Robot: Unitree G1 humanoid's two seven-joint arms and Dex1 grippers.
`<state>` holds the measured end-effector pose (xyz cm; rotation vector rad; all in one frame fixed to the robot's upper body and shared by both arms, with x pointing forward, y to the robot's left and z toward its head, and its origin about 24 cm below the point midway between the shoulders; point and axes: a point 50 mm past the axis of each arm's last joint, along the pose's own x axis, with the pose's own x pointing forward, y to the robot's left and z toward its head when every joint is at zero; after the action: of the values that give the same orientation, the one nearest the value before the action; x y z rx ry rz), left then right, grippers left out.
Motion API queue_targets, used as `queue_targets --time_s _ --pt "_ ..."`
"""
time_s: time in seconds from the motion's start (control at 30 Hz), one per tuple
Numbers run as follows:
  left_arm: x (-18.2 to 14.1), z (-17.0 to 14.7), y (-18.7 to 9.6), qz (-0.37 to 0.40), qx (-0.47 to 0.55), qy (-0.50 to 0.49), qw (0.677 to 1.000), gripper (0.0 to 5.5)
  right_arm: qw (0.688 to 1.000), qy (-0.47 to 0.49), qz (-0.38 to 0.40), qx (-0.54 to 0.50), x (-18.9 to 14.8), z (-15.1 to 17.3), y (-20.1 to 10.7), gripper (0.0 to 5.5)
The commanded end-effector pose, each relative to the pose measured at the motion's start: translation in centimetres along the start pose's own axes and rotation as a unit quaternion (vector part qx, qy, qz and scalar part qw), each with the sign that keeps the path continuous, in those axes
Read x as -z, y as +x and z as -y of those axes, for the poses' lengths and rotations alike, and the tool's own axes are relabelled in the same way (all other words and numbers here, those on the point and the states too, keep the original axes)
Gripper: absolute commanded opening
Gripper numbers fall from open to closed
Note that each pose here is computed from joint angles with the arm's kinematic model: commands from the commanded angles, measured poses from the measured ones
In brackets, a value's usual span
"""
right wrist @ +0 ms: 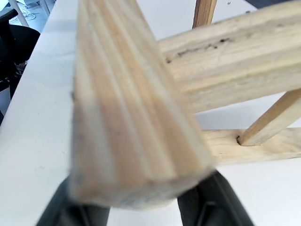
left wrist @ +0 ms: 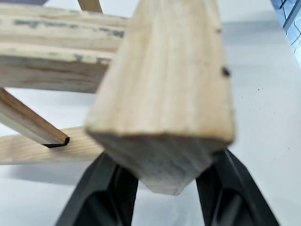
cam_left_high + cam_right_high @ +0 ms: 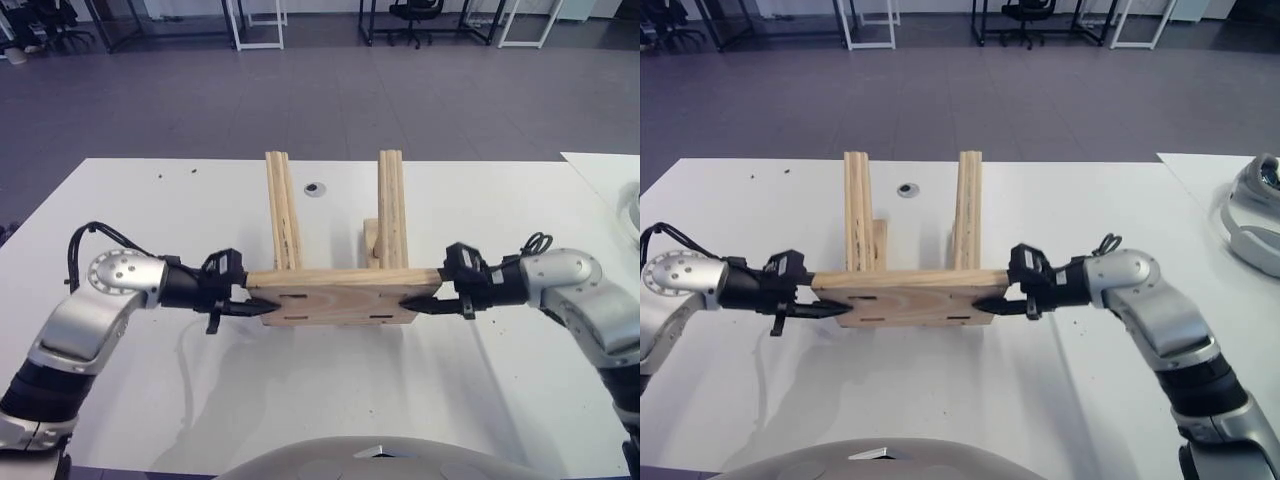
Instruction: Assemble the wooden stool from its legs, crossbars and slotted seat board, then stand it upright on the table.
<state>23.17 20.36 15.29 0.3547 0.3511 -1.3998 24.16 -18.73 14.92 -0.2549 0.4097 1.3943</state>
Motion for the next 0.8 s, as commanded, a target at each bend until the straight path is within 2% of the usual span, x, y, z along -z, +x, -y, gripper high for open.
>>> queue_targets --time_s 0.03,0.17,0.23,0.3,0.43,0.57,0.7,0.8 --pt "-7.0 -2.4 -2.9 0.086 0.030 -0.024 0.996 1.48 0.997 0.035 0.055 -0.049 -7.5 1.8 -2.9 1.68" --pt "-11.5 -4.2 -5.2 0.142 0.077 -0.159 0.974 1.48 0.980 0.139 0.062 -0.128 -13.8 2.8 -4.6 1.67" --pt "-13.9 -4.9 -6.4 0.172 0.108 -0.242 0.949 1.48 0.955 0.226 0.080 -0.174 -16.6 2.7 -5.4 1.67" --pt "-15.0 -4.8 -7.9 0.186 0.147 -0.316 0.919 1.46 0.926 0.292 0.063 -0.230 -17.2 2.3 -5.3 1.63" --pt "-15.1 -4.0 -8.3 0.189 0.235 -0.388 0.871 1.32 0.865 0.391 0.059 -0.310 -16.2 1.9 -5.0 1.34" --pt "-12.6 -2.5 -7.5 0.157 0.299 -0.476 0.812 1.32 0.799 0.478 0.044 -0.362 -13.8 1.6 -3.8 1.34" --pt "-10.0 -1.5 -6.7 0.133 0.303 -0.541 0.773 1.32 0.763 0.535 0.026 -0.362 -11.2 2.0 -2.5 1.34" --pt "-7.3 -0.9 -6.3 0.113 0.265 -0.587 0.757 1.32 0.757 0.569 0.018 -0.320 -8.6 2.8 -1.8 1.34"
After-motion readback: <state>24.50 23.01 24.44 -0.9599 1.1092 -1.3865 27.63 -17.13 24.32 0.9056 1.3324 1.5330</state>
